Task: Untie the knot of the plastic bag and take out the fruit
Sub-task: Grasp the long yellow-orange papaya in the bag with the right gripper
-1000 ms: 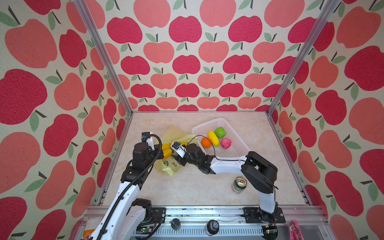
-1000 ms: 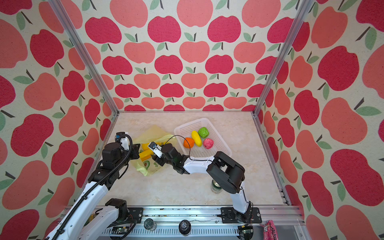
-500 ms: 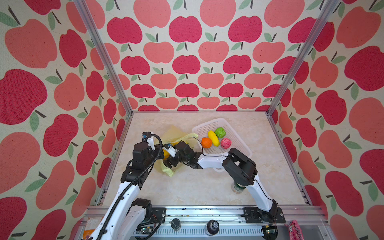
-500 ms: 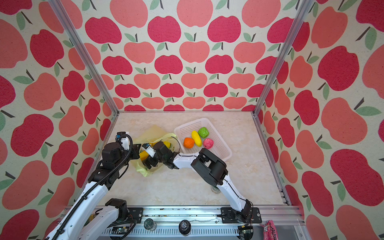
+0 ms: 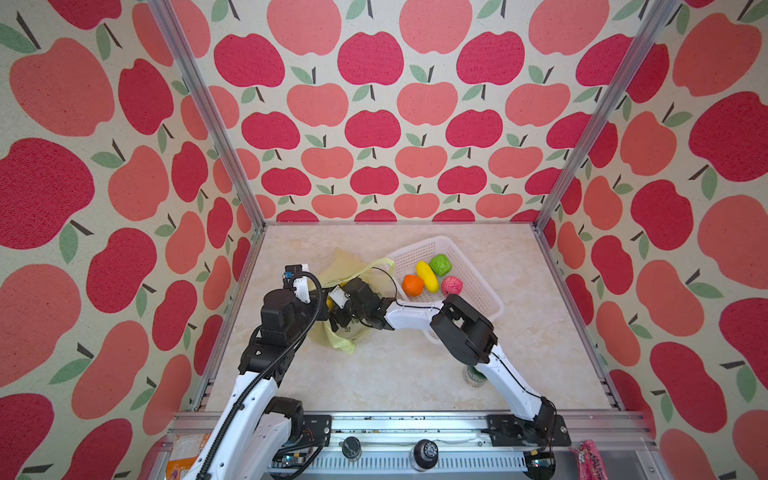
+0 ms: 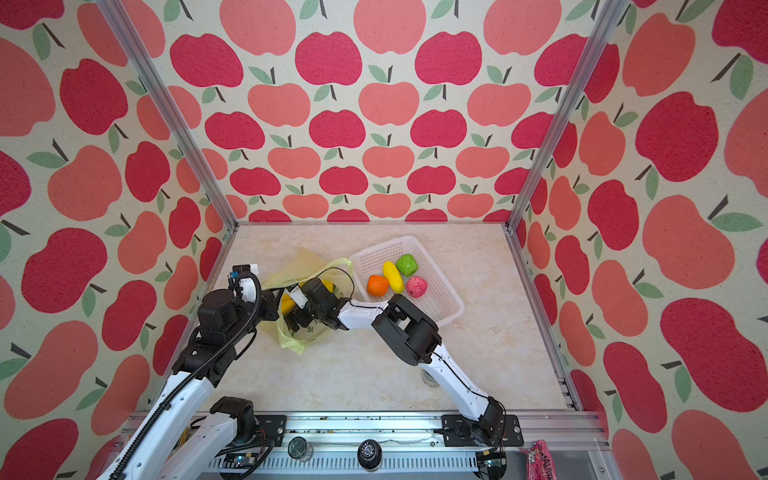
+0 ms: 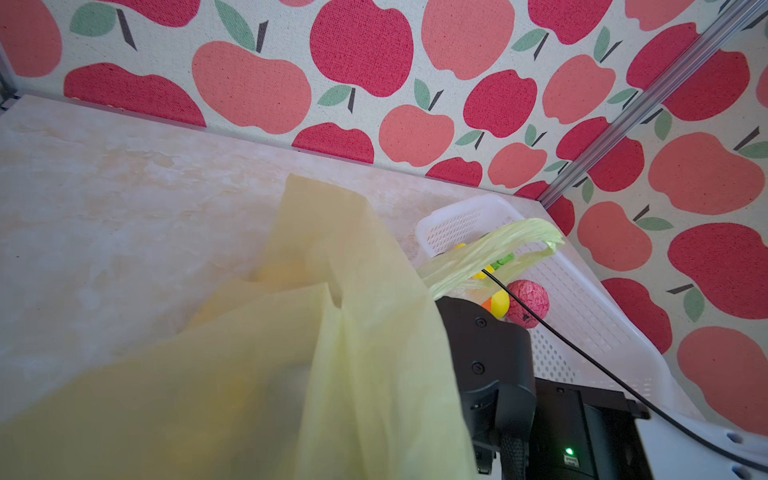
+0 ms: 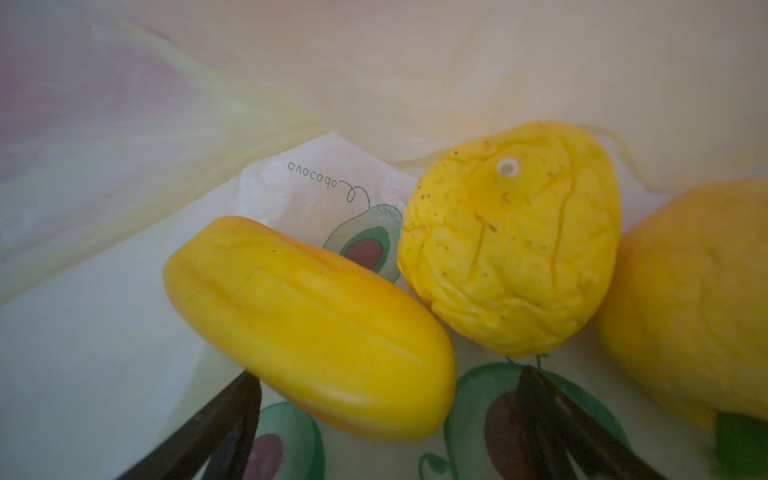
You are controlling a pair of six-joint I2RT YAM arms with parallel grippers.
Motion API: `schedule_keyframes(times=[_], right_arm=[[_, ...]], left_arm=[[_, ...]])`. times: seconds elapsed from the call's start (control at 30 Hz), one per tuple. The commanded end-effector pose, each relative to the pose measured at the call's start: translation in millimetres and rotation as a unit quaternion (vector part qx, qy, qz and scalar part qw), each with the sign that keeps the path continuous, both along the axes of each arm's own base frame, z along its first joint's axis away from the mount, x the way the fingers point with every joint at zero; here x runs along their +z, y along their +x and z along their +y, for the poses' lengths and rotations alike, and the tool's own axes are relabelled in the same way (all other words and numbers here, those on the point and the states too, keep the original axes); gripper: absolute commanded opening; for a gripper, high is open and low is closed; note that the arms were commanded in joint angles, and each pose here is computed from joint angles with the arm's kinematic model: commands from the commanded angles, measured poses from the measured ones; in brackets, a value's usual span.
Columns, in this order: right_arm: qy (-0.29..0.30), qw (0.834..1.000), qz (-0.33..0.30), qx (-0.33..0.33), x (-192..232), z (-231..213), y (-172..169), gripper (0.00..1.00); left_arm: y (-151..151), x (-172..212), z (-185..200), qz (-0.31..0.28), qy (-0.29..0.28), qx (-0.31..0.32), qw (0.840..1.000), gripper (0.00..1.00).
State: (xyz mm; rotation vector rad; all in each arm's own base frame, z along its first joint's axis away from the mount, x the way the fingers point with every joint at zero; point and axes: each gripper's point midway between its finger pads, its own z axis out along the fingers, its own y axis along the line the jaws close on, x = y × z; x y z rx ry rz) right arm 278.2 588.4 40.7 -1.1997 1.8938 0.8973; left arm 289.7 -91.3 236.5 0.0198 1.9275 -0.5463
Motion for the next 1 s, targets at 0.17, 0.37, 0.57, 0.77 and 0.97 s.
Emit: schedule_keyframes(times=[0.17, 0.37, 0.57, 0.77, 0.97], right_arm=[[0.055, 0.994, -0.018, 0.093, 22.1, 8.5, -43.4, 0.99], [0.020, 0.992, -0.062, 0.110, 12.6, 22.9, -45.6, 0.99], [-0.014, 0.989, -0.112, 0.094, 11.4, 36.2, -23.1, 0.99], [-0.024, 0.986, -0.111, 0.125, -1.3, 48.9, -28.0, 0.99], [-0.074, 0.984, -0.103, 0.126, -30.2, 60.6, -31.3, 0.99]], left_arm=[[1.8, -0.9, -2.4, -0.007, 0.008, -0.008, 1.000, 0.00], [1.7, -2.5, -3.5, -0.005, 0.009, -0.010, 1.000, 0.00], [2.8, -1.8, -5.8, -0.004, 0.007, -0.016, 1.000, 0.00], [3.7, -2.4, -9.1, -0.002, 0.006, -0.025, 1.000, 0.00], [2.3, -2.6, -9.6, -0.003, 0.005, -0.026, 1.000, 0.00]])
